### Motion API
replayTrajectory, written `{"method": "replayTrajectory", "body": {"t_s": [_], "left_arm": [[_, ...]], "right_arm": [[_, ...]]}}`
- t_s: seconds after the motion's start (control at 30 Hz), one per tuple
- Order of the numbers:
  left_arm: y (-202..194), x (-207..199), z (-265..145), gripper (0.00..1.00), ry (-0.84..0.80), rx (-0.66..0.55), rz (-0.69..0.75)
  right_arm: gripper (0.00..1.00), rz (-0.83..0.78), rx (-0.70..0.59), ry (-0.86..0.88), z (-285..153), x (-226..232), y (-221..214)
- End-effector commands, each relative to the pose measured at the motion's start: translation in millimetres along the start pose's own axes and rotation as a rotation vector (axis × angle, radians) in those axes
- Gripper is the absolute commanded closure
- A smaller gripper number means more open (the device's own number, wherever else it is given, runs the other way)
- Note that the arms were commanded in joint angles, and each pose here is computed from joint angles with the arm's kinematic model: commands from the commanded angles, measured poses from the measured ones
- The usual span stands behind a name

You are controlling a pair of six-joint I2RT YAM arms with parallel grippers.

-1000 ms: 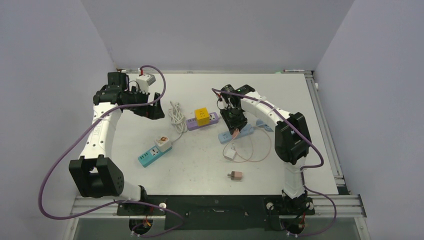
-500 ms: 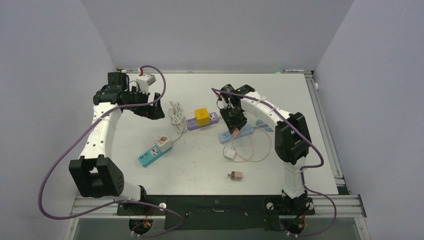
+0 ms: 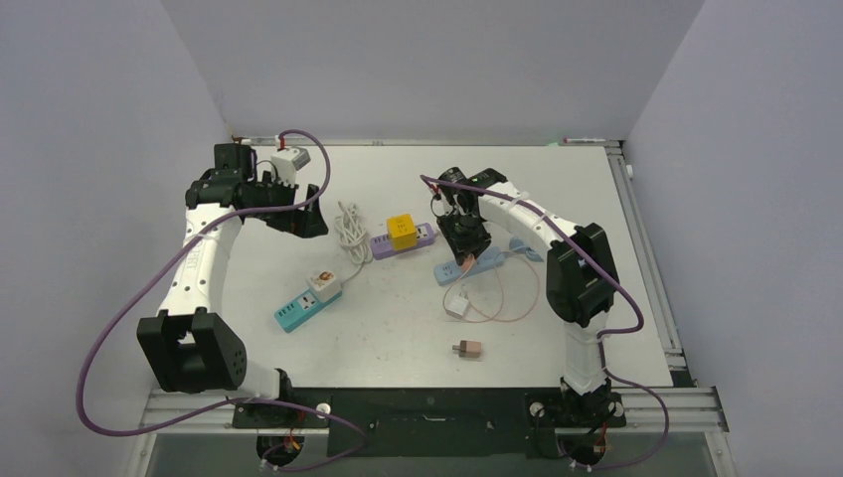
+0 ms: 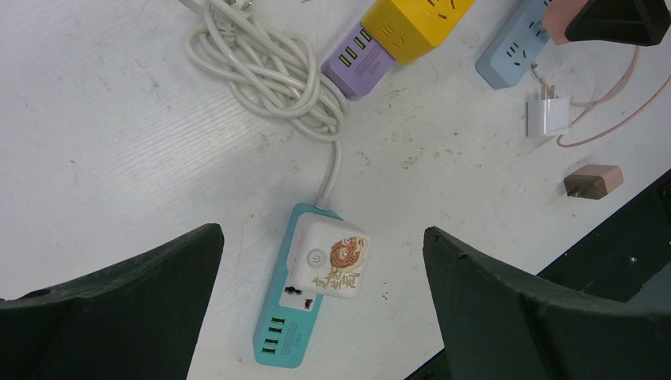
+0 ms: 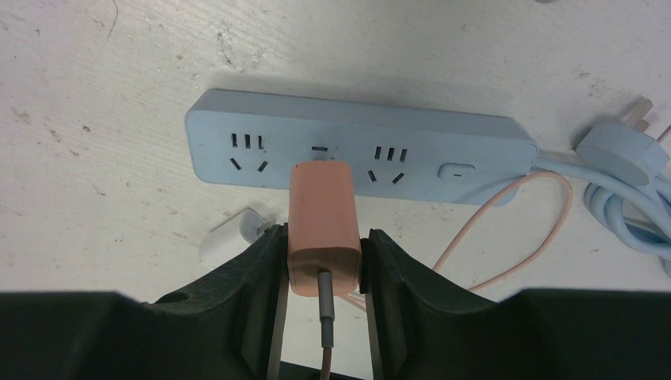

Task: Insert the plug
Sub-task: Insert the plug into the socket.

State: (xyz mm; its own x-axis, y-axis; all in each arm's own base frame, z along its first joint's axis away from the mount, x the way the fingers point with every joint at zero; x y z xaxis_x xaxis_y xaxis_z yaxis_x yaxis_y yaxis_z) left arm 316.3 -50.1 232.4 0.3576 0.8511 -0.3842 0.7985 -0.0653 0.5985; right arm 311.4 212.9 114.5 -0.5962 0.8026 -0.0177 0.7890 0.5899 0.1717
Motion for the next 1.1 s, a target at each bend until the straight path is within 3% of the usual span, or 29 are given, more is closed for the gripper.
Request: {"method": "replayTrajectory", "body": {"t_s": [0.0, 1.07], "left_arm": [[5.8, -2.3, -2.4, 0.04, -0.023, -0.03, 0.028], [4.6, -1.0, -1.3, 0.04, -0.019, -0.031, 0.023]], "right_arm": [[0.95, -0.001, -0.008, -0.029, 5.6, -6.3, 2.9], [0.95, -0.023, 0.09, -0.071, 39.1, -2.9, -9.8]]}}
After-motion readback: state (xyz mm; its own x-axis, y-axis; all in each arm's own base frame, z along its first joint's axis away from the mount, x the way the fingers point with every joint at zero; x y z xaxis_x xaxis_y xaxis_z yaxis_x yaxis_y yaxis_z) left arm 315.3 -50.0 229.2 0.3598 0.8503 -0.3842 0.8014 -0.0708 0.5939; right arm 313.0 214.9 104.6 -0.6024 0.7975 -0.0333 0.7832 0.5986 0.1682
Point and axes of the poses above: each gripper's point midway between its finger pads, its own z axis out along the fingers, its own x axis along the line the jaws close on, y = z × x, the point moved 3 cm from there along -z, back along the fingers, and after that the axes turned 10 degrees about -z, right-handed, at the moved point
